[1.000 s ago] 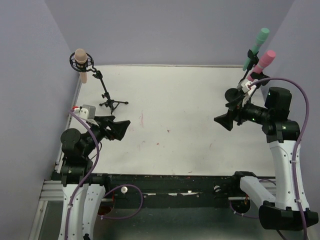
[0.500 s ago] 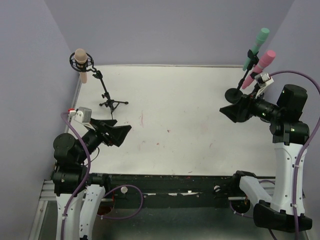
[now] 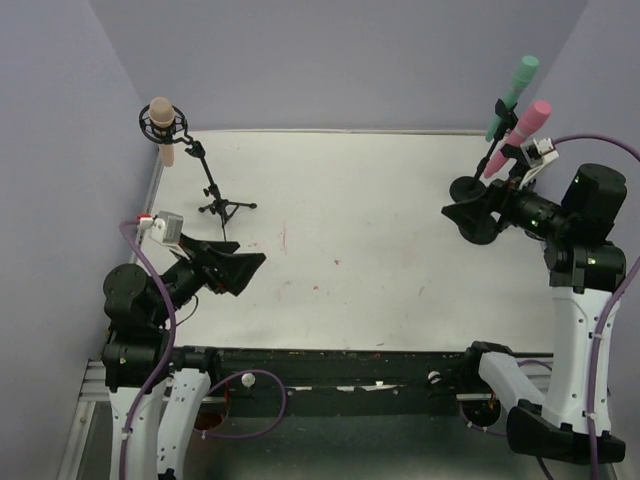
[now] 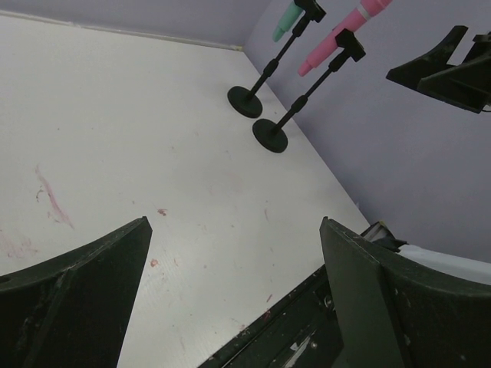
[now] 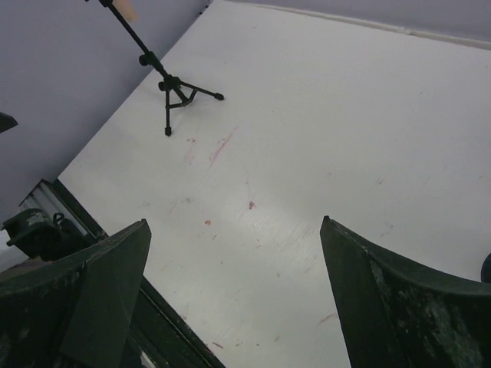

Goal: Attach the microphones to the stand

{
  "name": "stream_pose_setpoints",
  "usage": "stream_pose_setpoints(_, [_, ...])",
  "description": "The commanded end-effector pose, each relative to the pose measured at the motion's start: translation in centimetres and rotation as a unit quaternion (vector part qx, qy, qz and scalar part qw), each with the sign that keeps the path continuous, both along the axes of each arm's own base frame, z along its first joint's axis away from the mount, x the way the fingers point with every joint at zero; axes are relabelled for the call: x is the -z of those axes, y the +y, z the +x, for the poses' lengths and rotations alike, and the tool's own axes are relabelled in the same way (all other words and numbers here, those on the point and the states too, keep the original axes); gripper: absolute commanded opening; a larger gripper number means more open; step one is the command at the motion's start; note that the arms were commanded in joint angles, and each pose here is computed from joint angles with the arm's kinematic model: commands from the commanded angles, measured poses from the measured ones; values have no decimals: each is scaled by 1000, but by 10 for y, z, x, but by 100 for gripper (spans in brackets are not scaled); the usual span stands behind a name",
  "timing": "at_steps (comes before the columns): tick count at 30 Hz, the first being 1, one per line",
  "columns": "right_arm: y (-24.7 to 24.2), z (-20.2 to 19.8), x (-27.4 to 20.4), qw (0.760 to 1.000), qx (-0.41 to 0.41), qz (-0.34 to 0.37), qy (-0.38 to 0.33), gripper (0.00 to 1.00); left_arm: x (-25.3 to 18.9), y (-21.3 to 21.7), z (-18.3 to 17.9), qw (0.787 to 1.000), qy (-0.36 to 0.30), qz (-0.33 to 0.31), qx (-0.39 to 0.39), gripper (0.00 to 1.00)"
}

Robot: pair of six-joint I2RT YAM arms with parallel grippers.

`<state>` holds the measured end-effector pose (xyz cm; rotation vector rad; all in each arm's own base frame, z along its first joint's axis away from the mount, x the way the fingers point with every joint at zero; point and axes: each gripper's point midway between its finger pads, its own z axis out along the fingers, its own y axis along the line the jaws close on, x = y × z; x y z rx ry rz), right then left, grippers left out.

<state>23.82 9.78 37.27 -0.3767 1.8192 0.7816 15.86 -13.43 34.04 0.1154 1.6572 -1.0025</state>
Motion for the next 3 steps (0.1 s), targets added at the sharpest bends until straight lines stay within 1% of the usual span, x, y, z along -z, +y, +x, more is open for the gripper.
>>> stream_pose_setpoints(1, [1, -2, -19, 1000, -8, -2, -27, 100, -17, -7, -14, 1000, -6, -8, 29, 99])
stream_pose_setpoints(3, [-1, 0, -24, 999, 2, -1, -32, 100, -17, -7, -14, 1000, -4, -6, 30, 99])
